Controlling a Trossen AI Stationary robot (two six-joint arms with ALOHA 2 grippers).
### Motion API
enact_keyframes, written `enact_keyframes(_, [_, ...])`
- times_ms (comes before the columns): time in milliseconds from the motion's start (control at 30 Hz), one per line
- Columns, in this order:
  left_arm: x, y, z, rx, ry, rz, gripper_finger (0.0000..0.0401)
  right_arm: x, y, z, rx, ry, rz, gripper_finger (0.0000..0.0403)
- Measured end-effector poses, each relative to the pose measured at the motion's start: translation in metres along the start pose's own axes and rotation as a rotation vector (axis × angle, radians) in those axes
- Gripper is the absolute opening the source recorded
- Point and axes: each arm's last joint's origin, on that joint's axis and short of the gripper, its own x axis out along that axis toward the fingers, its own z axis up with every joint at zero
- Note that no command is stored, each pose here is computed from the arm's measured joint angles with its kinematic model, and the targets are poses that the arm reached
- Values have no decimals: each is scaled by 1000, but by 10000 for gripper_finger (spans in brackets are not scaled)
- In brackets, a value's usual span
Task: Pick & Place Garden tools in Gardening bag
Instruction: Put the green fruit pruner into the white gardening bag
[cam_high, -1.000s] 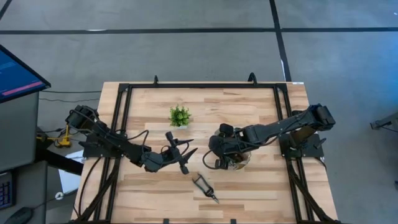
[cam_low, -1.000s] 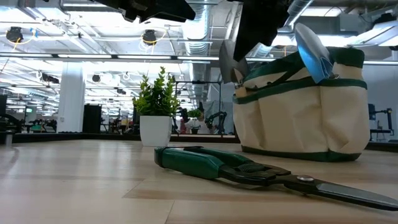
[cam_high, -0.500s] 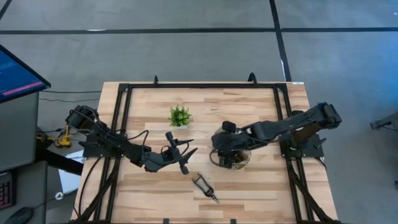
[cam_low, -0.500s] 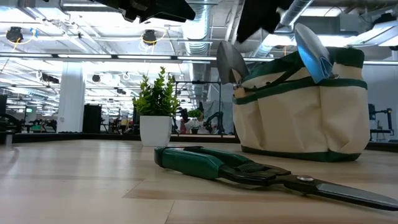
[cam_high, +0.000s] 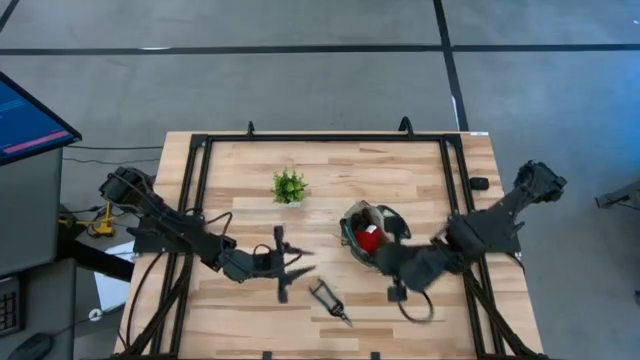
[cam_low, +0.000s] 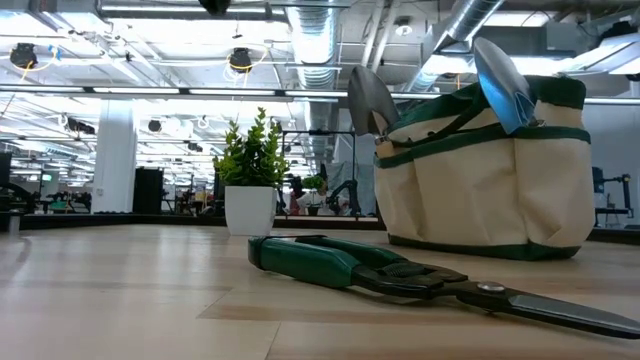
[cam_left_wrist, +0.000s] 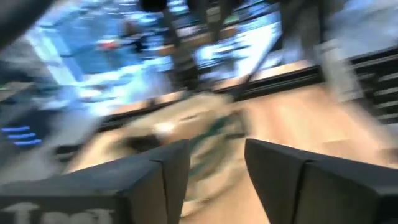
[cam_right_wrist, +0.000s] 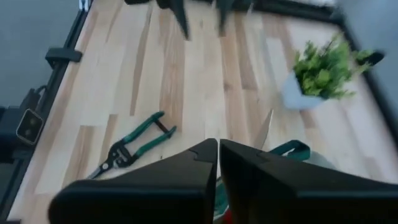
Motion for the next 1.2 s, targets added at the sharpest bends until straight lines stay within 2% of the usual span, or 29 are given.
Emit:
enact_keyframes(133, [-9, 4, 7, -73, 9, -172, 101, -3, 23, -17, -24, -60, -43, 3])
enact_keyframes(367, [-24, -3, 2, -14, 104, -265, 18, 4, 47, -42, 22, -151, -40, 1])
enact_keyframes(433, [-26, -8, 1, -5, 110, -318, 5, 7, 51, -49, 34, -177, -39, 2])
enact_keyframes(700, [-26, -25, -10, -11, 149, -559, 2, 5, 73, -74, 88, -331, -63, 1])
enact_keyframes(900, [-8, -43, -18, -46, 214, -557, 2, 5, 79, -86, 135, -401, -84, 1])
enact_keyframes(1033, [2, -53, -18, 25, 217, -566, 2, 0, 83, -91, 126, -419, -94, 1])
enact_keyframes(1200, [10, -57, -21, 114, 313, -560, 1, -12, 92, -98, 114, -454, -110, 0])
